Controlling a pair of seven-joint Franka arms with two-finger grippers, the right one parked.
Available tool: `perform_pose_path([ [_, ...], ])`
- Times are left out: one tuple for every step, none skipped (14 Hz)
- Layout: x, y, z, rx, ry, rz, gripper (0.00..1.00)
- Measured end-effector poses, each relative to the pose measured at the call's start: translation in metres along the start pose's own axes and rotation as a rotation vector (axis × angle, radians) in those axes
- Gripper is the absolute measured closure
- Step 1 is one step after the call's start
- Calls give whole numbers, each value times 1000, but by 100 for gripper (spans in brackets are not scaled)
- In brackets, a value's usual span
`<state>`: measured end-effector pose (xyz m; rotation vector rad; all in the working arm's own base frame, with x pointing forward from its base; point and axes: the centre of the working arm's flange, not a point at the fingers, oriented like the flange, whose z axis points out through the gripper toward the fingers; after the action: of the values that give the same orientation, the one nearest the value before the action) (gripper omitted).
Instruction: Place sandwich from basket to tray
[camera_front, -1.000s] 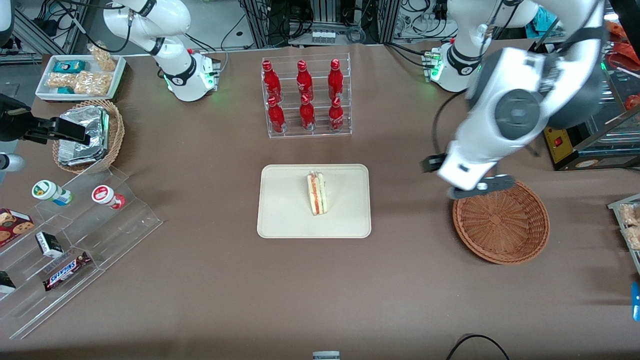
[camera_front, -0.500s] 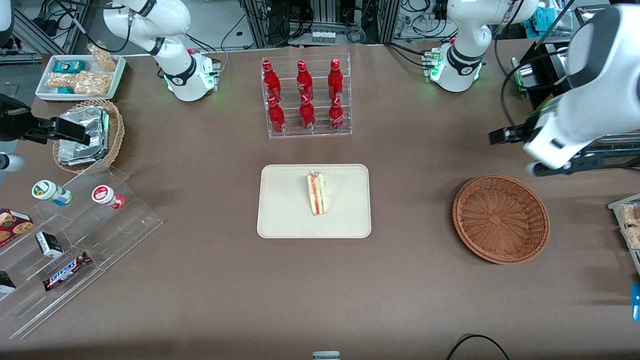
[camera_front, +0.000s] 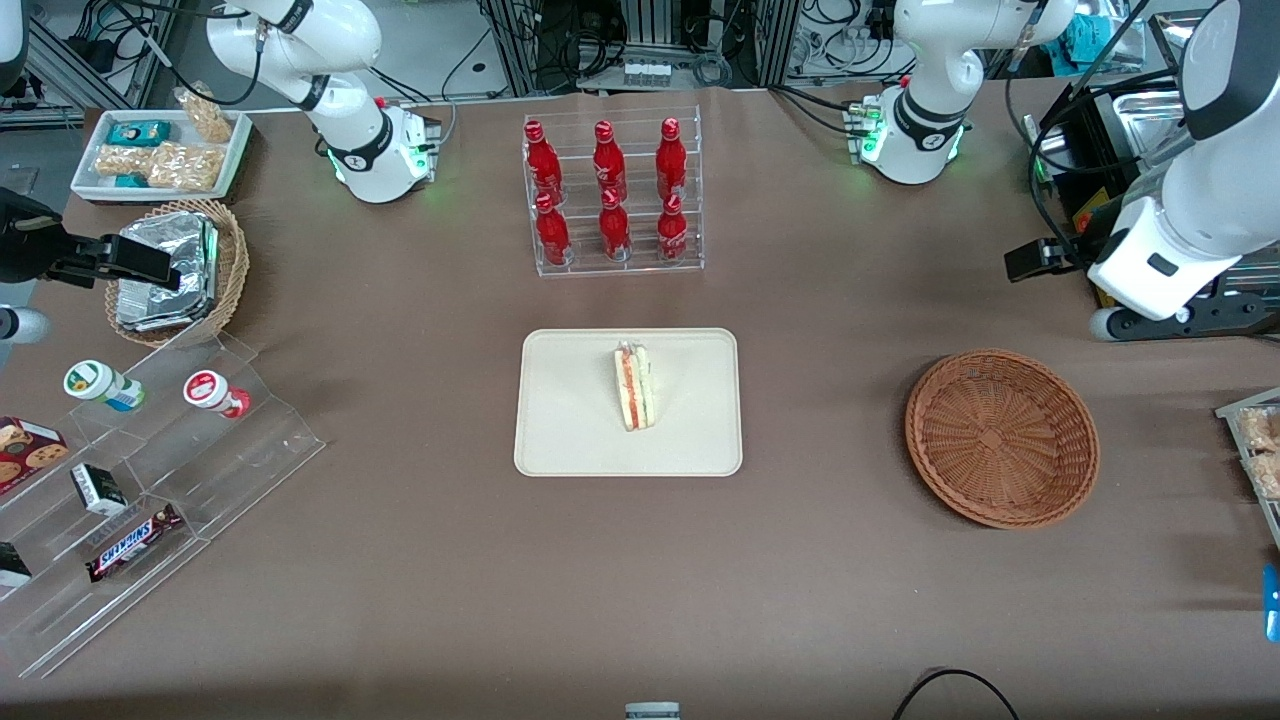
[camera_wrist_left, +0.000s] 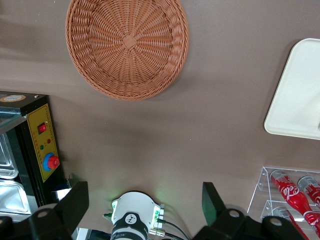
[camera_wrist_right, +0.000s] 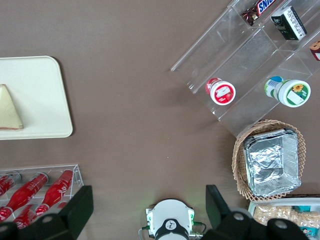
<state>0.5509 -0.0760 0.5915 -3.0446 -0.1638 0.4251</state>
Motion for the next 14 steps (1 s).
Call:
perform_pose_path([
  [1, -1, 0, 5, 1, -2, 0],
  [2, -2, 1, 13, 2, -5, 0],
  [2, -3, 1, 20, 3, -7, 0],
  [3, -3, 1, 22, 7, -8, 0],
  [4, -3, 0, 21, 17, -8, 0],
  [6, -3, -2, 17, 38, -8, 0],
  [9, -2, -3, 11, 63, -8, 0],
  [13, -1, -3, 6, 87, -7, 0],
  [15, 0, -2, 4, 100, -7, 0],
  [17, 0, -1, 2, 109, -6, 0],
  [18, 0, 1, -1, 120, -6, 0],
  [19, 0, 2, -3, 131, -6, 0],
  [19, 0, 3, -3, 134, -6, 0],
  [18, 0, 4, -2, 134, -6, 0],
])
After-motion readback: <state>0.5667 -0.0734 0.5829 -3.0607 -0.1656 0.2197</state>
